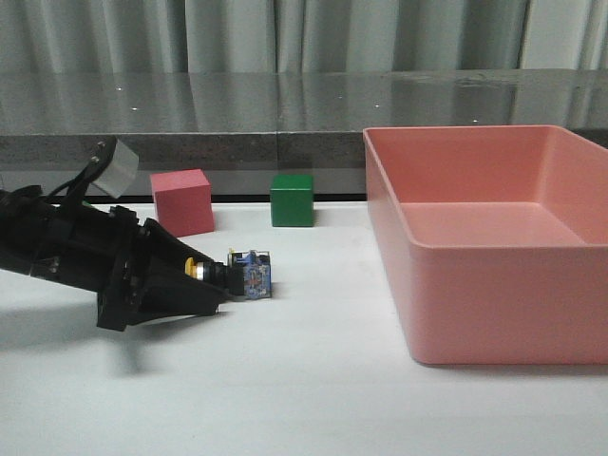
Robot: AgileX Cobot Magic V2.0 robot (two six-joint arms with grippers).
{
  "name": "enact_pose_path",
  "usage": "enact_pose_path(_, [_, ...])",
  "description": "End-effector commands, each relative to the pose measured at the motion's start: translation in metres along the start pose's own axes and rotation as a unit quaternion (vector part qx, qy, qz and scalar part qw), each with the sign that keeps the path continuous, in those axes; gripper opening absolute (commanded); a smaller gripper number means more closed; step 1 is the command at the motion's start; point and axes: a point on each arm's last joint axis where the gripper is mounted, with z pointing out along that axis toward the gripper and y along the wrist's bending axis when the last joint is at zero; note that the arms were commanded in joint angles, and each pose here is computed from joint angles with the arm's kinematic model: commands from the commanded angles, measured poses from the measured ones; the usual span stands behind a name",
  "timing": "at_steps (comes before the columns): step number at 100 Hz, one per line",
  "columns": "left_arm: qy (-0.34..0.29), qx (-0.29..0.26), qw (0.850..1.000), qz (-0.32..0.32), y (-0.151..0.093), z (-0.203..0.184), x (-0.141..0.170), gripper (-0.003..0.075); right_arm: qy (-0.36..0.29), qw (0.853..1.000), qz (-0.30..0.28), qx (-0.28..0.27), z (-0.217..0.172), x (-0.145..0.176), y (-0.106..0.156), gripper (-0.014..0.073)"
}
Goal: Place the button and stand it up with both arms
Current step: 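Lift the button with the left gripper and rotate it cap-up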
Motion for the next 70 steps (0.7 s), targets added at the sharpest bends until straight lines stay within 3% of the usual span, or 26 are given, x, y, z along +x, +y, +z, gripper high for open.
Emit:
enact_pose_path(1, [-0.034, 0.001, 0.999, 0.019, 0.002, -0.005, -0.021, 0.0223, -0.046, 0.999, 0.002, 0.015, -0.002, -0.015, -0.003, -0.0109])
enact_pose_path(16, [-0.044, 0.011, 0.999, 0.025, 0.002, -0.012, -0.023, -0.0022, -0.046, 0.999, 0.002, 0.015, -0.002, -0.015, -0.003, -0.0109])
enact_pose_path(32, [-0.053, 0.021, 0.998, 0.041, -0.001, -0.03, -0.044, -0.0019, -0.046, 0.999, 0.002, 0.015, -0.002, -0.015, -0.003, -0.0109])
enact_pose_path(44, [-0.038, -0.008, 0.998, 0.044, -0.001, -0.051, -0.079, -0.0019, -0.046, 0.999, 0.002, 0.015, -0.002, -0.015, -0.003, -0.0109])
enact_pose_path(56, [0.053, -0.055, 0.994, 0.078, -0.001, -0.071, -0.114, -0.0019, -0.046, 0.999, 0.002, 0.015, -0.002, -0.015, -0.003, -0.0109])
enact_pose_path(70, [0.16, -0.065, 0.979, 0.107, -0.007, -0.09, -0.156, -0.0019, -0.046, 0.999, 0.002, 0.015, -0.002, -0.015, -0.003, -0.0109])
